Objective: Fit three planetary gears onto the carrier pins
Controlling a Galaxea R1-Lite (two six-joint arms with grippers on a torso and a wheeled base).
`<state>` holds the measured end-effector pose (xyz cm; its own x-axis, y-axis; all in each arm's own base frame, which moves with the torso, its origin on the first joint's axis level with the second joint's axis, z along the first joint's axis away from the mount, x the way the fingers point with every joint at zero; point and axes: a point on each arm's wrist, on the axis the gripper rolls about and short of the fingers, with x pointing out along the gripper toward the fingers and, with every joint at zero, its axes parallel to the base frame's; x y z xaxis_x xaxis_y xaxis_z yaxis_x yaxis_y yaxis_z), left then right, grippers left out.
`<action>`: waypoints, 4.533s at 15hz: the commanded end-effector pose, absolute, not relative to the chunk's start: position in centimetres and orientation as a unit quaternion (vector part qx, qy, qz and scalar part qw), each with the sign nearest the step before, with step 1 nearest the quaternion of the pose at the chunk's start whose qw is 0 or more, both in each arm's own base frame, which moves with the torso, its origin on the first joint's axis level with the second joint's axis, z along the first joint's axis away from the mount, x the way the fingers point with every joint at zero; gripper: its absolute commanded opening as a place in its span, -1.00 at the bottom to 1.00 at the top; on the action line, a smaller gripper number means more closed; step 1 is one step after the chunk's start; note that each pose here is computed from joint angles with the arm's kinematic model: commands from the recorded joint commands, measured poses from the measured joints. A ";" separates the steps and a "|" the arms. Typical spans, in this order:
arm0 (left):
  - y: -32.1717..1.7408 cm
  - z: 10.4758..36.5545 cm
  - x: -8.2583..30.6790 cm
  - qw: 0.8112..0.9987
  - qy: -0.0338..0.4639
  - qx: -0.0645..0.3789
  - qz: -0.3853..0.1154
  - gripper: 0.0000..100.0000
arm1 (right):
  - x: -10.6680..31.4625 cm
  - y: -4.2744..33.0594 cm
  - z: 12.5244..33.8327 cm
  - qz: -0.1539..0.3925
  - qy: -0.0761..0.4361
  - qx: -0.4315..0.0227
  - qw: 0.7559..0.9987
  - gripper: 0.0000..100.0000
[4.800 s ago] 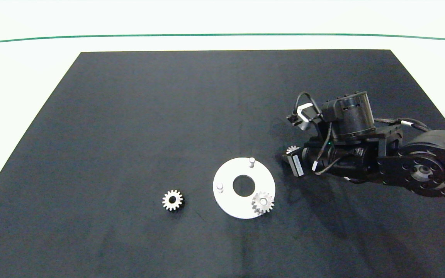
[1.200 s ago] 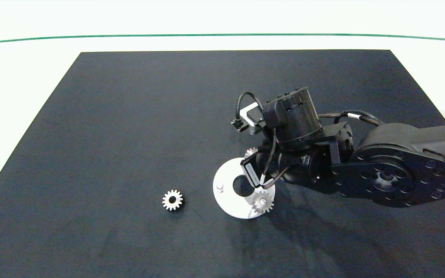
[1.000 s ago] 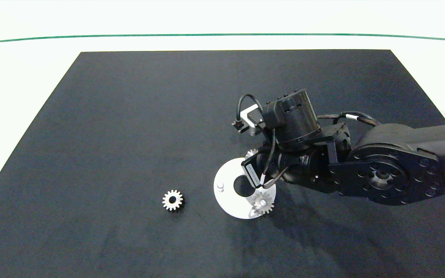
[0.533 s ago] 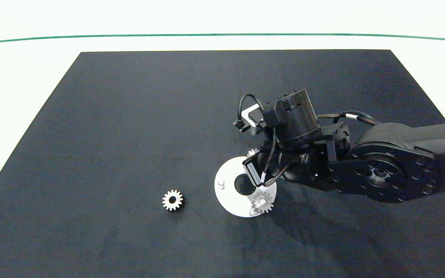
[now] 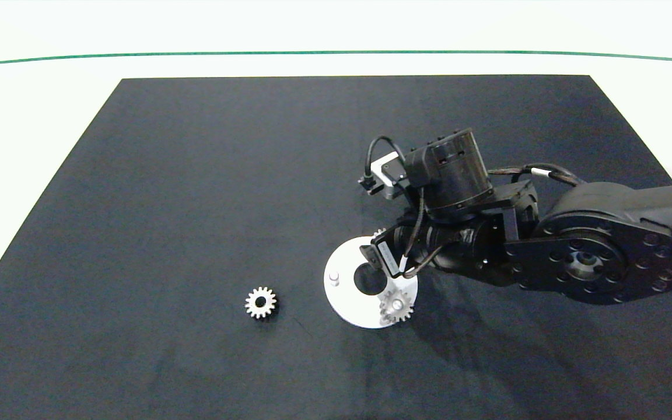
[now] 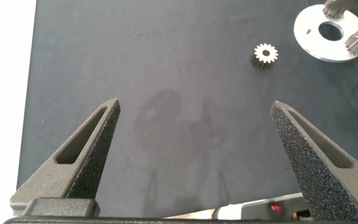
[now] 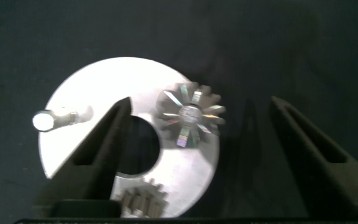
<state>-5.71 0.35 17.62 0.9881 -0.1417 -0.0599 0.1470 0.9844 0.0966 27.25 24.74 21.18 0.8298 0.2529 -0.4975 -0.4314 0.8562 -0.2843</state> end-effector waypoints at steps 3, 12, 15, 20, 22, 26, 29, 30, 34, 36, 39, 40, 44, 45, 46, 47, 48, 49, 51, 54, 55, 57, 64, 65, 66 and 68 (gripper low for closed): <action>0.5 16.9 -4.0 0.987 0.082 0.081 -0.108 1.00 | 15.4 13.0 27.5 0.121 0.139 -0.155 0.971 1.00; -0.4 16.0 1.3 0.946 0.211 0.181 -0.166 1.00 | -1.1 -2.1 23.5 0.024 0.060 -0.110 0.992 1.00; -1.6 14.6 3.8 0.928 0.202 0.196 -0.246 1.00 | -2.9 -3.1 22.0 -0.005 0.046 -0.107 0.993 1.00; -4.1 12.6 9.1 0.920 0.188 0.203 -0.277 1.00 | -4.4 -3.7 20.7 -0.026 0.022 -0.118 0.992 1.00; -5.4 12.5 10.5 0.910 0.190 0.209 -0.304 1.00 | -4.6 -3.7 20.7 -0.035 0.019 -0.116 0.992 1.00; -7.0 12.1 13.0 0.910 0.196 0.223 -0.289 1.00 | -4.9 -3.8 20.6 -0.037 0.013 -0.113 0.993 1.00; -8.4 14.0 14.4 0.917 0.163 0.229 -0.283 1.00 | -4.8 -3.8 20.4 -0.034 0.017 -0.115 0.993 1.00; -8.7 14.5 15.0 0.918 0.161 0.228 -0.281 1.00 | -4.8 -3.8 20.3 -0.034 0.017 -0.115 0.993 1.00; -9.7 15.1 16.7 0.916 0.167 0.231 -0.283 1.00 | -4.7 -3.7 20.3 -0.033 0.019 -0.116 0.992 1.00; -10.3 14.9 17.6 0.913 0.175 0.235 -0.283 1.00 | -4.7 -3.8 20.4 -0.031 0.018 -0.116 0.993 1.00; -10.9 14.5 18.7 0.909 0.184 0.240 -0.285 1.00 | -4.7 -3.8 20.4 -0.033 0.017 -0.115 0.993 1.00; -11.0 14.3 18.9 0.908 0.189 0.242 -0.286 1.00 | -4.8 -3.8 20.4 -0.033 0.016 -0.115 0.993 1.00; -11.6 14.1 20.0 0.906 0.194 0.243 -0.286 1.00 | -4.9 -3.8 20.4 -0.033 0.013 -0.113 0.993 1.00; -11.7 14.0 20.1 0.906 0.195 0.243 -0.286 1.00 | -4.9 -3.8 20.4 -0.033 0.012 -0.113 0.993 1.00; -11.9 14.3 20.3 0.908 0.190 0.243 -0.285 0.98 | -4.9 -3.8 20.4 -0.033 0.014 -0.113 0.993 1.00; -12.0 14.6 20.5 0.910 0.186 0.243 -0.280 0.95 | -4.9 -3.8 20.4 -0.032 0.014 -0.114 0.993 1.00; -12.0 14.5 20.5 0.909 0.188 0.244 -0.280 0.89 | -4.8 -3.8 20.4 -0.032 0.015 -0.114 0.993 1.00; -12.1 14.4 20.5 0.908 0.189 0.245 -0.283 0.86 | -4.8 -3.8 20.4 -0.032 0.015 -0.114 0.993 1.00; -12.3 13.9 20.7 0.905 0.197 0.247 -0.284 0.77 | -4.8 -3.8 20.4 -0.033 0.014 -0.114 0.993 1.00; -12.4 13.9 20.8 0.904 0.198 0.248 -0.286 0.65 | -4.9 -3.8 20.5 -0.033 0.014 -0.113 0.993 1.00; -12.4 13.8 20.9 0.904 0.199 0.248 -0.285 0.62 | -4.8 -3.8 20.4 -0.033 0.015 -0.114 0.993 1.00; -12.4 13.7 20.8 0.904 0.201 0.248 -0.285 0.53 | -4.8 -3.8 20.4 -0.033 0.015 -0.115 0.993 1.00; -12.5 14.0 21.0 0.905 0.197 0.248 -0.284 0.26 | -4.9 -3.8 20.5 -0.033 0.013 -0.113 0.993 1.00; -12.5 13.9 21.0 0.905 0.197 0.248 -0.285 0.23 | -4.9 -3.8 20.5 -0.034 0.014 -0.114 0.993 1.00; -12.5 13.9 21.0 0.905 0.197 0.247 -0.285 0.17 | -4.9 -3.8 20.5 -0.034 0.013 -0.113 0.993 1.00; -12.5 14.0 20.9 0.905 0.197 0.248 -0.286 0.11 | -4.9 -3.8 20.6 -0.034 0.012 -0.113 0.993 1.00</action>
<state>20.97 -12.50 13.87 0.7576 -0.4168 -0.5023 0.6143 0.7155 0.3328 -4.96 -3.86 20.56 0.9976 -0.0676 -0.0117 0.0634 0.9733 -0.2205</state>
